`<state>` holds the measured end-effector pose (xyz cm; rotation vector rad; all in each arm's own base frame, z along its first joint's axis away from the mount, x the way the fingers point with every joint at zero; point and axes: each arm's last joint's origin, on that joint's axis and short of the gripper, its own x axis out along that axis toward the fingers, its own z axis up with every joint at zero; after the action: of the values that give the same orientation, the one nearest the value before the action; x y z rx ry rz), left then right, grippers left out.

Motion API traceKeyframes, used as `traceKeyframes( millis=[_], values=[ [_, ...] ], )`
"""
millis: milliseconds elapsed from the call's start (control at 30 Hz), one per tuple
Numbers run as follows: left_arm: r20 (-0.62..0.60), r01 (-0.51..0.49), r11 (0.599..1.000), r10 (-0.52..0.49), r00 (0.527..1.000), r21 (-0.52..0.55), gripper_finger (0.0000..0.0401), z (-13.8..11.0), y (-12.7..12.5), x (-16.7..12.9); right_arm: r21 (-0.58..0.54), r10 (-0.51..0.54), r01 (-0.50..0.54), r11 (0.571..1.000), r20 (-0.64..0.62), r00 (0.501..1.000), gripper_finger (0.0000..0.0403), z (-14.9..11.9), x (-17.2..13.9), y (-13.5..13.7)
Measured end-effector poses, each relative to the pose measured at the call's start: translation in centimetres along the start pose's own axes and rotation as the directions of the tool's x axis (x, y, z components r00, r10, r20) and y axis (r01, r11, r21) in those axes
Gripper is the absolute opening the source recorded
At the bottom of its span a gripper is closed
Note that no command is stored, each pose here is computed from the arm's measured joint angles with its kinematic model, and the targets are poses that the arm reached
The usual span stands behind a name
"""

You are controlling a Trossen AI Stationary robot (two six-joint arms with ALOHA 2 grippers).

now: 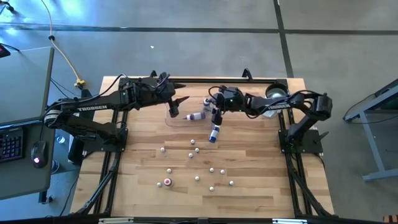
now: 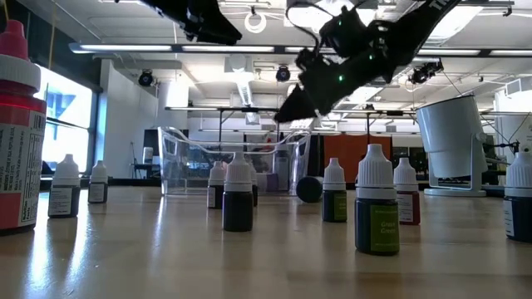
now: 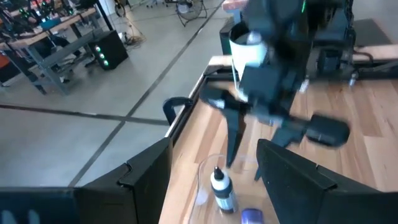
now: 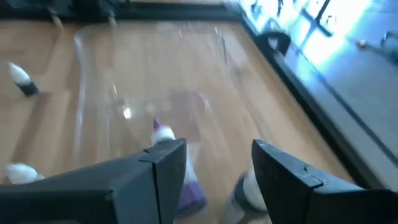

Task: Pick & Place food coloring
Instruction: Put the large purple food coloring bottle into the transparent bin

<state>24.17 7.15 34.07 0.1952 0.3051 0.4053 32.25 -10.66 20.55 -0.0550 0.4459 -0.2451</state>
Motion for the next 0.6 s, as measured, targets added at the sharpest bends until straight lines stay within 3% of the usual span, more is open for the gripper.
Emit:
traceKeyframes(
  millis=[233, 400, 600],
  values=[
    [-0.202, 0.060, 0.998, -0.053, 0.978, 0.028, 0.0227, -2.1, -0.5, 0.1, -0.048, 0.086, -0.088, 0.995, -0.046, 0.995, 0.0177, 4.0, -2.6, 2.2],
    [-0.310, 0.158, 0.987, -0.153, 0.938, -0.009, 0.0201, -3.8, -1.5, 2.2, -0.133, 0.009, -0.012, 0.991, -0.028, 1.000, 0.0177, 7.7, -5.9, 3.1],
    [-0.464, 0.183, 0.983, -0.153, 0.873, 0.021, 0.0173, -6.1, -1.4, 6.3, -0.129, -0.074, 0.078, 0.989, 0.035, 0.997, 0.0177, 10.2, -9.9, 2.8]
  ],
)
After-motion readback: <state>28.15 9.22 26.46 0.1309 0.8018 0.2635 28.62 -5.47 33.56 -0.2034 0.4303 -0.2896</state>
